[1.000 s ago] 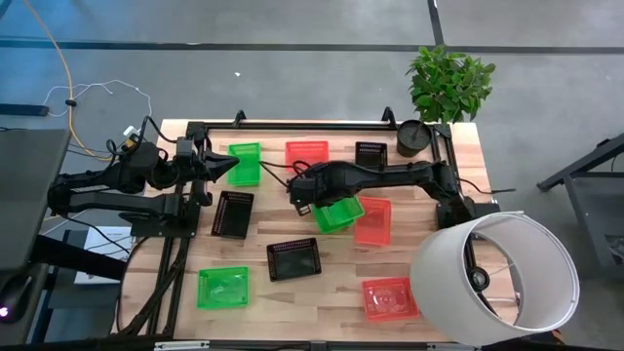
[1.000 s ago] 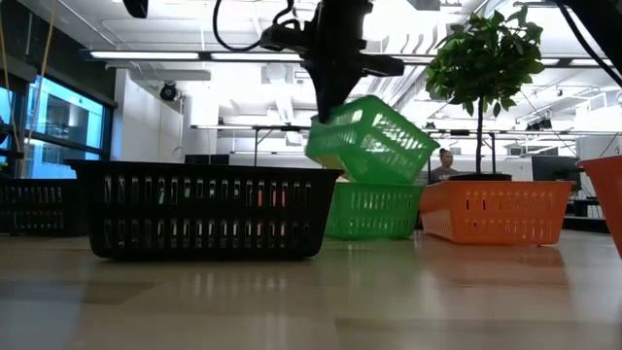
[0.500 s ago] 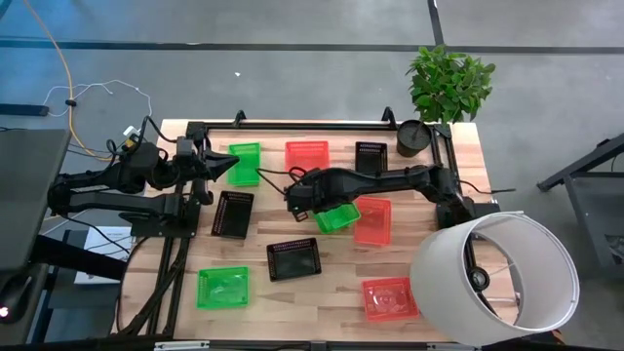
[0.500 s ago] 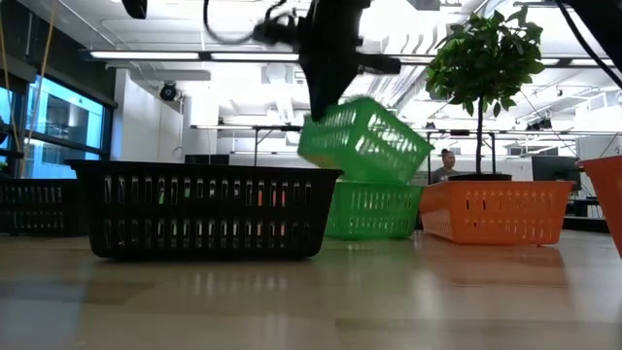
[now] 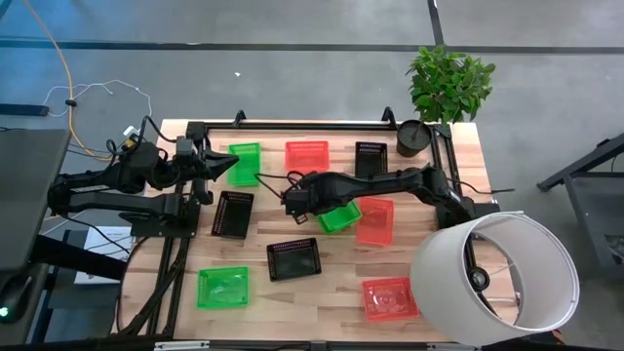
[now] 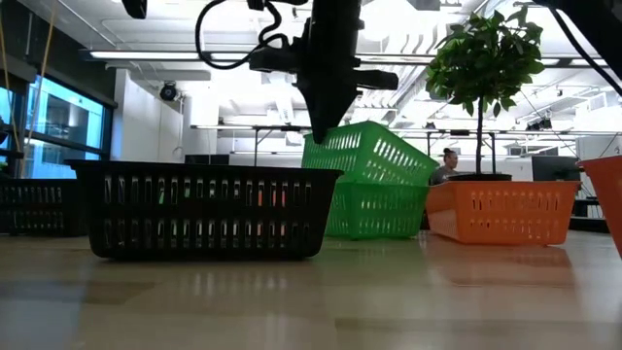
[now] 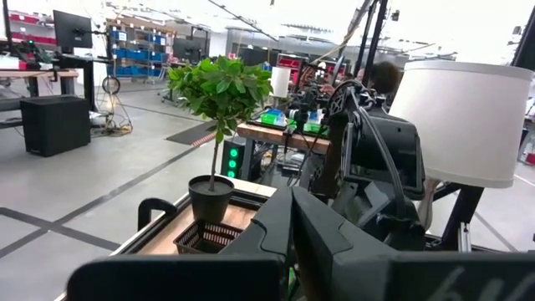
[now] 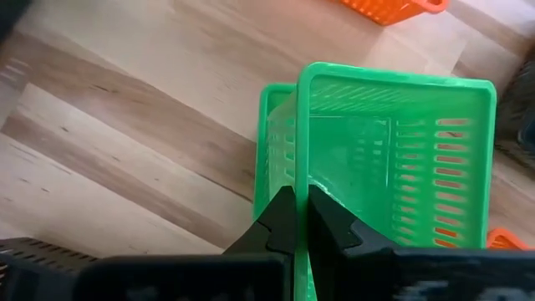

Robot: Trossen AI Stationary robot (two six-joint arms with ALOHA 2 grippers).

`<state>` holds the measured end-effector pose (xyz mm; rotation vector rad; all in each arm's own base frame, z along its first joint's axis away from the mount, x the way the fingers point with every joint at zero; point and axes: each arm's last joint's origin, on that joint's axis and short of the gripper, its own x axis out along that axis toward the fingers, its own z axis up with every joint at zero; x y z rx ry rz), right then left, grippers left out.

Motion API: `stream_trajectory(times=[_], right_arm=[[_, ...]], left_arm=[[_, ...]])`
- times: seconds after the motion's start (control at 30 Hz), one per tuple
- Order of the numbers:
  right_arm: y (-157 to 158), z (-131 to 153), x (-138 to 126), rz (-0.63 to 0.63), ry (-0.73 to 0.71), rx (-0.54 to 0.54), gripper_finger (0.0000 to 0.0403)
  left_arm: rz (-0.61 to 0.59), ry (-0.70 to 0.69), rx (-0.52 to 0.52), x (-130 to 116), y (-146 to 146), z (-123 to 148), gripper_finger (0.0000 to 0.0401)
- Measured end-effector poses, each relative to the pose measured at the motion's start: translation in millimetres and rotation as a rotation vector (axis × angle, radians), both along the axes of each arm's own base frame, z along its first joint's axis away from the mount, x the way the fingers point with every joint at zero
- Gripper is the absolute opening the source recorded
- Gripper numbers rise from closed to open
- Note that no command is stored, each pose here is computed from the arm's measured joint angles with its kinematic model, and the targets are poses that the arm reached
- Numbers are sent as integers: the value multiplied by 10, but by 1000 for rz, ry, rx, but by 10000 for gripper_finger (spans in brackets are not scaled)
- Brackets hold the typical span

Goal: Stack baskets by color
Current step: Stack the green basket on the green basket

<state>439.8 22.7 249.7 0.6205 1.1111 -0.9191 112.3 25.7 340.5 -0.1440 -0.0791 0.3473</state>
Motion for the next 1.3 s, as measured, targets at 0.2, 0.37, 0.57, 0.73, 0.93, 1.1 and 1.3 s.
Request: stream_trajectory(times=[0.2, 0.37, 0.57, 0.73, 0.93, 1.1, 1.3], right_arm=[[-1, -1, -8, 0, 9, 0, 13], [-4, -3, -27, -1, 28, -10, 71], [-4, 10, -28, 41, 36, -15, 150], [1, 104, -101, 192, 98, -9, 191], [19, 327, -368, 427, 246, -10, 212], [1, 384, -686, 531, 276, 9, 213], [-17, 305, -1271, 435, 45, 92, 213]], left_arm=[[-1, 0, 0, 0, 0, 0, 1], [-1, 0, 0, 0, 0, 0, 1], [-1, 0, 0, 0, 0, 0, 1], [-1, 0, 0, 0, 0, 0, 1], [-5, -1, 0, -1, -2, 1, 1], [-96, -15, -20, -9, -29, 7, 1], [-118, -14, -18, -12, -37, 8, 1]])
